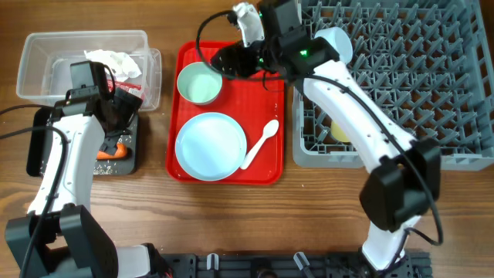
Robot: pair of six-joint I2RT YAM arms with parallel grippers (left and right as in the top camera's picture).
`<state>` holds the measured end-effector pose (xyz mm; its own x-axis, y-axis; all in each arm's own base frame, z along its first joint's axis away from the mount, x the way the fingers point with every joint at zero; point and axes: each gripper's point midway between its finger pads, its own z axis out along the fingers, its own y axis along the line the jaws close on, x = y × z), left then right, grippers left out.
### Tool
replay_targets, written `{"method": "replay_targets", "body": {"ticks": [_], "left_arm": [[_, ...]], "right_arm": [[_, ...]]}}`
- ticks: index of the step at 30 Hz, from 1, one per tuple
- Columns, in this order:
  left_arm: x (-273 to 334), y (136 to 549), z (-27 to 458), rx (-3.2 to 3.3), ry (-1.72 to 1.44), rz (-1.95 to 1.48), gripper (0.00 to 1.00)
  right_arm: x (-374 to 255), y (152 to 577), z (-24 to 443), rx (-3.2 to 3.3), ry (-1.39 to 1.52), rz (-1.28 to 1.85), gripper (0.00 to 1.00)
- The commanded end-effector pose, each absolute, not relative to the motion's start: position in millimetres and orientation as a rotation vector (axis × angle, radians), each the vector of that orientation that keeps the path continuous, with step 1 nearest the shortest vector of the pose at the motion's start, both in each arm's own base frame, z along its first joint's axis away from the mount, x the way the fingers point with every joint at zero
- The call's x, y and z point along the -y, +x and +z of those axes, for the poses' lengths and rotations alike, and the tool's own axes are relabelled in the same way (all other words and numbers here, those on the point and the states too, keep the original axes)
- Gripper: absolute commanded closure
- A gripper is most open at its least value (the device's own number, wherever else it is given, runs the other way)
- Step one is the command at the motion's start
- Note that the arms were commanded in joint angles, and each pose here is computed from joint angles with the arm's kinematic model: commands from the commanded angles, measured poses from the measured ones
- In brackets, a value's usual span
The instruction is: Sort waste into correct bins and load items into the dishwasher rack
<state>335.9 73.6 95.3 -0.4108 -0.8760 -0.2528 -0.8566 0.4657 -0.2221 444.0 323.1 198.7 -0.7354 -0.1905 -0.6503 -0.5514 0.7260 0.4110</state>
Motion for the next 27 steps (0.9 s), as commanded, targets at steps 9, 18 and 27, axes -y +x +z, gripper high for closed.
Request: {"method": "replay_targets", "body": {"ticks": [9,18,27], "left_arm": [[-78.3,334.3,95.2,-2.371,-1.486,-0.059,0.00],[-78.3,334.3,95.2,-2.371,-1.486,-0.059,0.00],[-78.3,334.3,95.2,-2.371,-1.486,-0.059,0.00]], "right_arm": [[-328.7,460.5,22.0,-2.697,-0.121,0.604,0.61],[-336.2,457.6,20.1,-2.691,-0.145,0.610,0.64],[-306.5,456.6,12.5,-2.756,-0.082,0.502,0.69]]}}
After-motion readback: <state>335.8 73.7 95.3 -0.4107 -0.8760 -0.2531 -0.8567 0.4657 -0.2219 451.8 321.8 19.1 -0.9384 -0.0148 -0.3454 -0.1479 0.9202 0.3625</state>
